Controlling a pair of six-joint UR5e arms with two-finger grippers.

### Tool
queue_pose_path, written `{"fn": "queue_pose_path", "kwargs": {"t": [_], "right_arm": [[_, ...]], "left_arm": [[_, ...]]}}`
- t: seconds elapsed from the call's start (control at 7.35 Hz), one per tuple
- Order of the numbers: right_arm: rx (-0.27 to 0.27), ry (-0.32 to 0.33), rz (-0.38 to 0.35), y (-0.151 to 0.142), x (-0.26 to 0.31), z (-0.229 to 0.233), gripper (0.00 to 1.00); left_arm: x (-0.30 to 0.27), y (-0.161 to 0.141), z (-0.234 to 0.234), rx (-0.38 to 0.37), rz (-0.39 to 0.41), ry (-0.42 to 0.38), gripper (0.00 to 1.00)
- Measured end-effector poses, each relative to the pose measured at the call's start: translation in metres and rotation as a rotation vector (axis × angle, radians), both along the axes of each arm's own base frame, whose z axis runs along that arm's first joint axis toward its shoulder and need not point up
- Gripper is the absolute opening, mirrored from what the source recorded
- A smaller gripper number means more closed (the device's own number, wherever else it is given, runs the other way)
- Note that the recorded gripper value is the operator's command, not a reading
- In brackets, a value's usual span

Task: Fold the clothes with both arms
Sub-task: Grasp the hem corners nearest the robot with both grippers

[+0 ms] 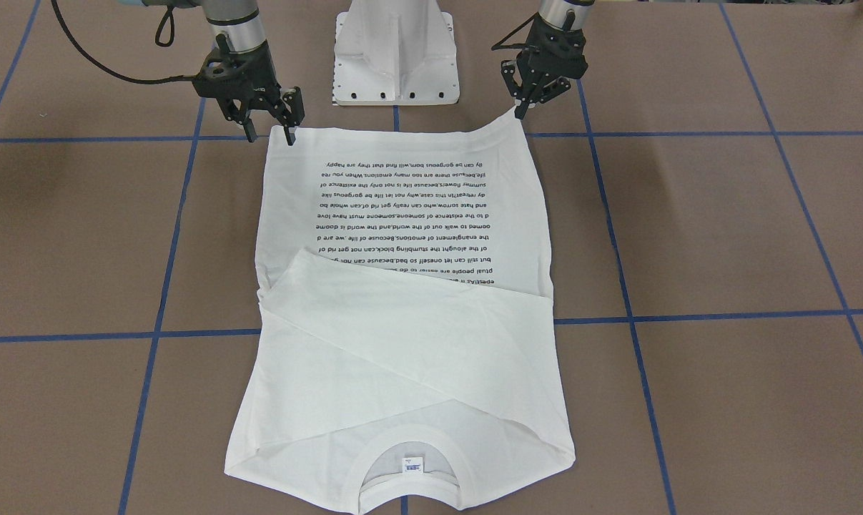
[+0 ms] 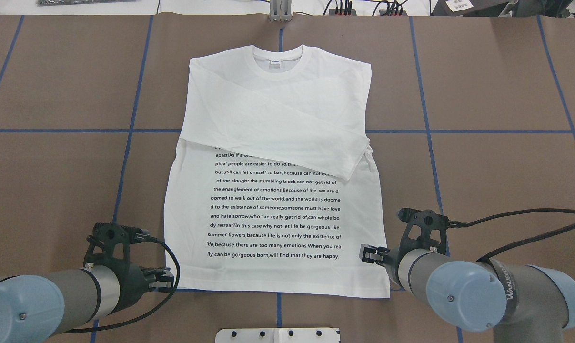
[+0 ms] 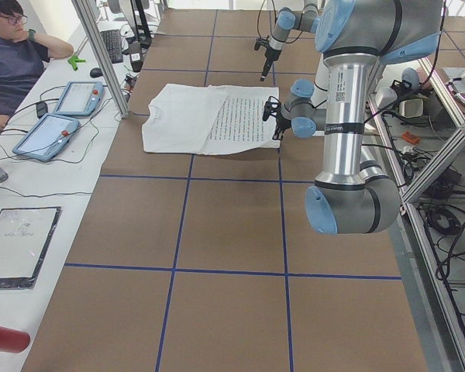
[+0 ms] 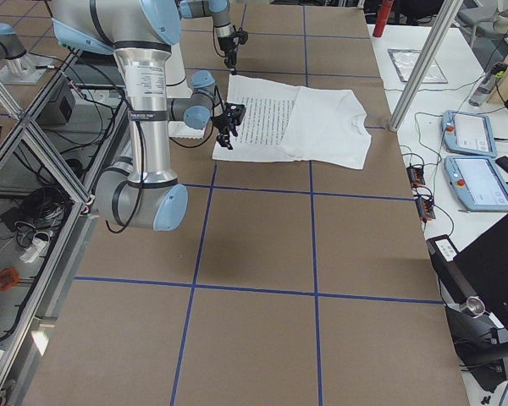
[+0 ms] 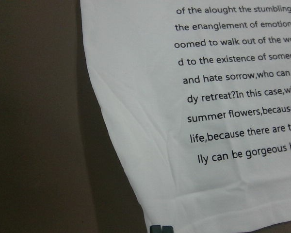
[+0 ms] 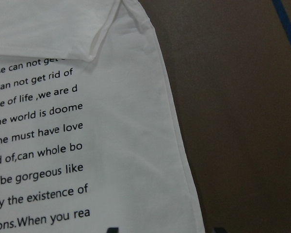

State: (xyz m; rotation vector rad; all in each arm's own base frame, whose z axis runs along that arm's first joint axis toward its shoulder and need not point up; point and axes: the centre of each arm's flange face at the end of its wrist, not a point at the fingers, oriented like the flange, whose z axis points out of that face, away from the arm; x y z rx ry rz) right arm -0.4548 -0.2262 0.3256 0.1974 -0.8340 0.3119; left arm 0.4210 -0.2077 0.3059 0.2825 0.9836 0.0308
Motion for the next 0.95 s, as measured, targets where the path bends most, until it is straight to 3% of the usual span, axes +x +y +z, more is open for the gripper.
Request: {"fn": "queue_pose_path", "kwargs": {"t": [0.95], "right_arm": [[0.04, 0.065, -0.026, 0.066, -0.03, 0.037, 0.53]], "left_arm": [[-0.006, -0.002, -0.008, 0.006, -0.009, 0.015, 0.0]]}}
